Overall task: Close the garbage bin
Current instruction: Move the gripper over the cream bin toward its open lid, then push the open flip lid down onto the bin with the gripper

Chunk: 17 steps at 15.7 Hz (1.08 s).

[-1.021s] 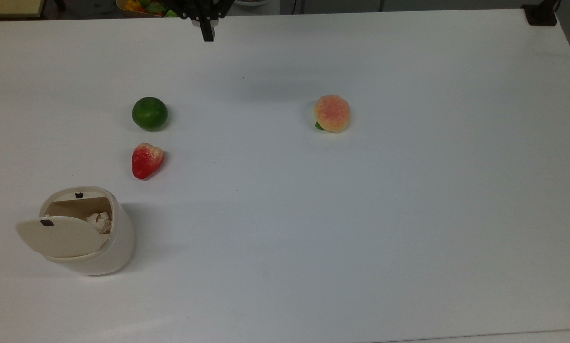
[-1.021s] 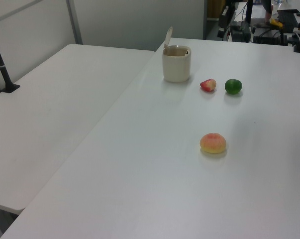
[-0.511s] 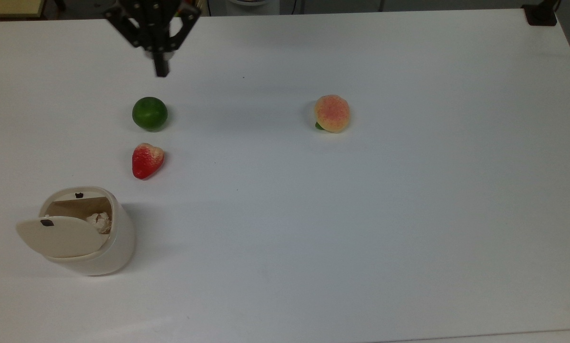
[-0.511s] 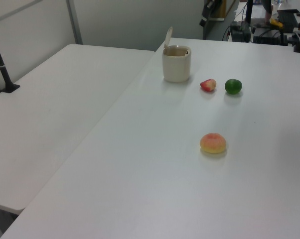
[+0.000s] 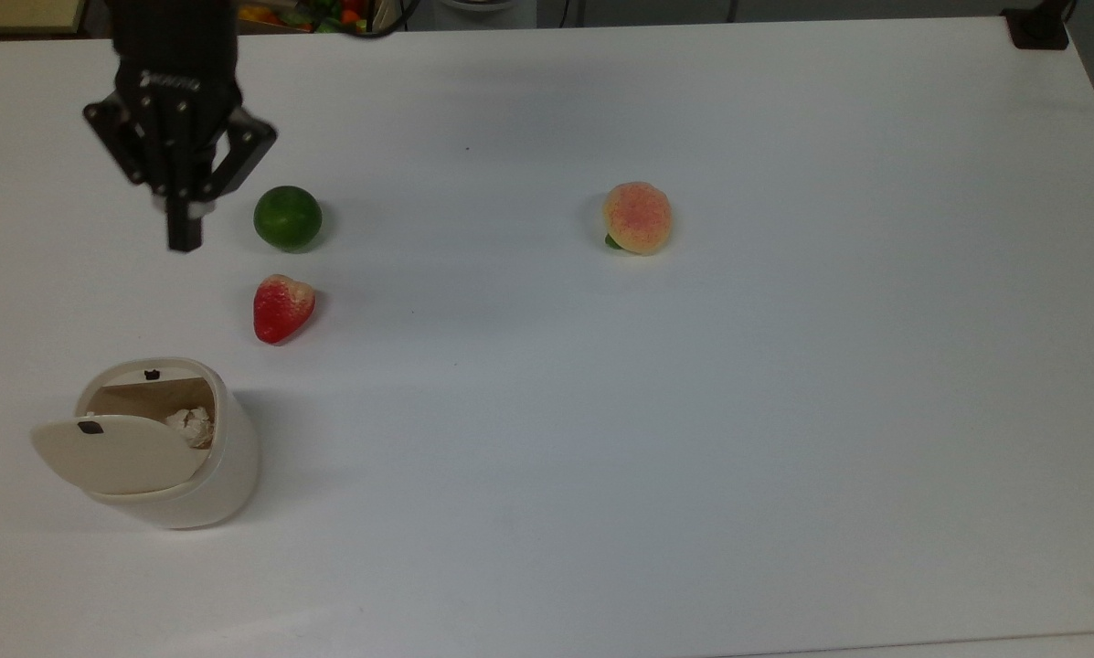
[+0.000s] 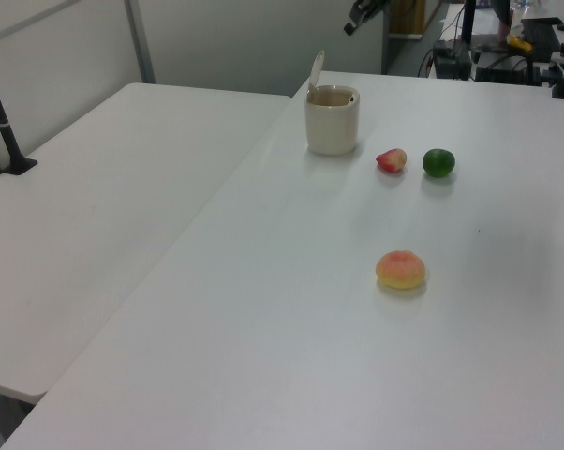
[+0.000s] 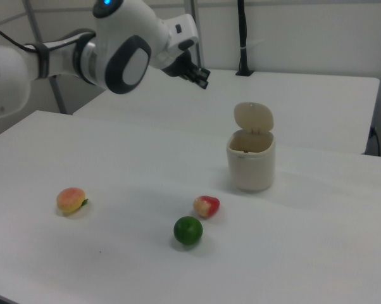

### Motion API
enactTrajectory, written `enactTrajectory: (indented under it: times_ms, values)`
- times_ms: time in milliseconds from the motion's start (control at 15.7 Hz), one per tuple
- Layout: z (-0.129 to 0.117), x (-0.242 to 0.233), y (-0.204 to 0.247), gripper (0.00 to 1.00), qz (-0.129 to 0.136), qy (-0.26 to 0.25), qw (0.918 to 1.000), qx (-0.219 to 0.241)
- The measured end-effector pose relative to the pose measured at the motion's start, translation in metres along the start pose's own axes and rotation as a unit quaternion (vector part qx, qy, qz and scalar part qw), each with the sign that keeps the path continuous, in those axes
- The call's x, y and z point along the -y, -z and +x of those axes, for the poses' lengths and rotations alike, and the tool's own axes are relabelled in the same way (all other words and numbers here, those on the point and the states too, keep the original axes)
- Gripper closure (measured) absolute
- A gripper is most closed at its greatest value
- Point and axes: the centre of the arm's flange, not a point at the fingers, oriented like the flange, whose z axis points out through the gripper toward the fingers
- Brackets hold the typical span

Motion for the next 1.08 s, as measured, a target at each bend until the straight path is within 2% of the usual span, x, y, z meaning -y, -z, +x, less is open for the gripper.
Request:
enactTrajectory:
  times_ms: [191,447,766,893,1085]
  values:
    - [0.007,-0.007,-0.027,0.97,-0.006,-0.008,0.9993,-0.036]
    - [0.005,-0.011,-0.065,0.97,-0.014,-0.009,0.9953,-0.096]
    - [0.005,-0.018,-0.091,0.98,-0.021,-0.008,0.9908,-0.133]
    - [-0.001,-0.019,-0.103,0.98,-0.024,-0.007,0.9876,-0.155]
    - [-0.013,-0.022,-0.125,0.98,-0.028,-0.005,0.9864,-0.162]
